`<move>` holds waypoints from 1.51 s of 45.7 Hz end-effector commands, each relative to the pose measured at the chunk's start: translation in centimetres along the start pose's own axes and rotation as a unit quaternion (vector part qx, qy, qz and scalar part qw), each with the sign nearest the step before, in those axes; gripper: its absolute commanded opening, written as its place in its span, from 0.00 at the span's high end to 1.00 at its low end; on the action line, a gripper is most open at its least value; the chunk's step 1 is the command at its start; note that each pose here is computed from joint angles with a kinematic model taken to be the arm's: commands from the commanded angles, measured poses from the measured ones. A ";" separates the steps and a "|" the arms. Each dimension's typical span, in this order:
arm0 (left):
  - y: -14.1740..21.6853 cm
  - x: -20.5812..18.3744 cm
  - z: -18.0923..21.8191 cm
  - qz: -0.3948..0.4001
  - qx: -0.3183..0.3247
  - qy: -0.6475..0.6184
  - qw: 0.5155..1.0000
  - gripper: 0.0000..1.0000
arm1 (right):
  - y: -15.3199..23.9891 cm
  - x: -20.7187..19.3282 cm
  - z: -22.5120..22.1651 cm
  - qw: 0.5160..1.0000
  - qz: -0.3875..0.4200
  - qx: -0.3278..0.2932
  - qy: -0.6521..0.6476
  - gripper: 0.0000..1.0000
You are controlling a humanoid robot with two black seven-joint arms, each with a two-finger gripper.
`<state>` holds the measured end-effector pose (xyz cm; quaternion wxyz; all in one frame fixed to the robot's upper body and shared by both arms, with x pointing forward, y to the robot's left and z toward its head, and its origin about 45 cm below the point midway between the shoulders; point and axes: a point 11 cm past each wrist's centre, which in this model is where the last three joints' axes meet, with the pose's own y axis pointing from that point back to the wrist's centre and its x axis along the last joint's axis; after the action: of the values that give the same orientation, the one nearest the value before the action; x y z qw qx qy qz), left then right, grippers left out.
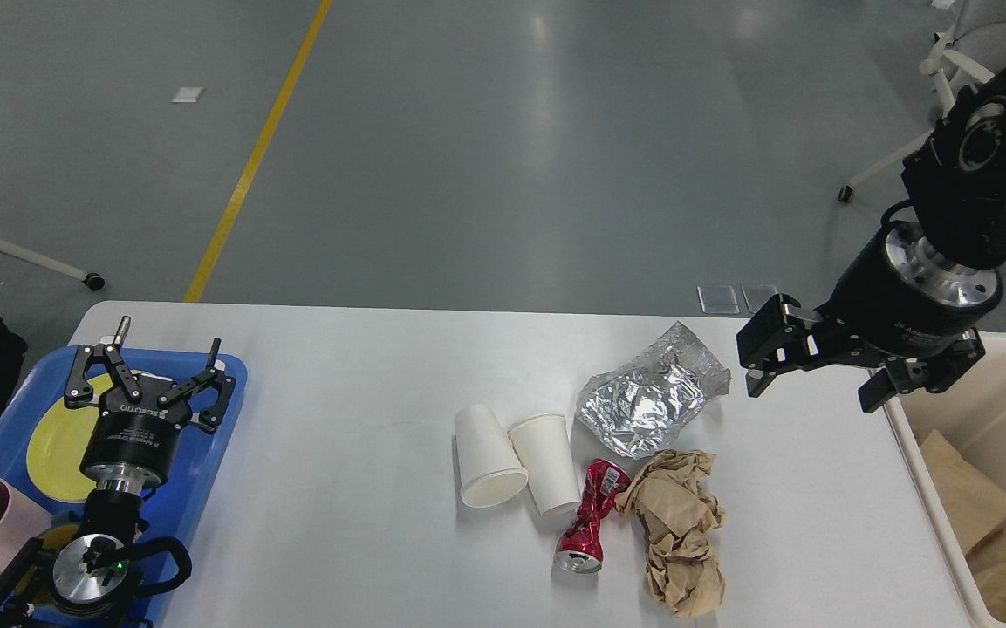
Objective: Tidy desktop
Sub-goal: 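Lower the right gripper onto the crumpled brown paper beside the red can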
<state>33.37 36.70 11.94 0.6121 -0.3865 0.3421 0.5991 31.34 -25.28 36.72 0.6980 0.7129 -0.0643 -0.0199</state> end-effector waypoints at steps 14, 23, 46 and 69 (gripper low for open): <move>0.0 0.0 0.0 0.000 0.000 0.000 1.000 0.04 | -4.3 0.8 2.0 0.998 0.019 -0.058 -0.028 0.00; 0.0 0.0 0.0 0.000 0.000 0.000 1.000 0.04 | -10.2 -0.1 2.1 0.998 -0.010 -0.047 -0.043 0.00; 0.0 0.0 0.0 0.000 0.000 0.000 1.000 0.04 | -24.1 -4.2 -1.4 0.996 -0.076 -0.029 -0.024 0.00; 0.0 0.0 0.0 0.000 0.000 0.000 1.000 0.04 | -29.2 -6.4 -2.9 0.996 -0.079 -0.016 -0.034 0.00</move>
<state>33.37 36.69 11.93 0.6122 -0.3865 0.3422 0.5990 27.28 -21.32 8.13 0.7024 0.7039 -0.0304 -0.1008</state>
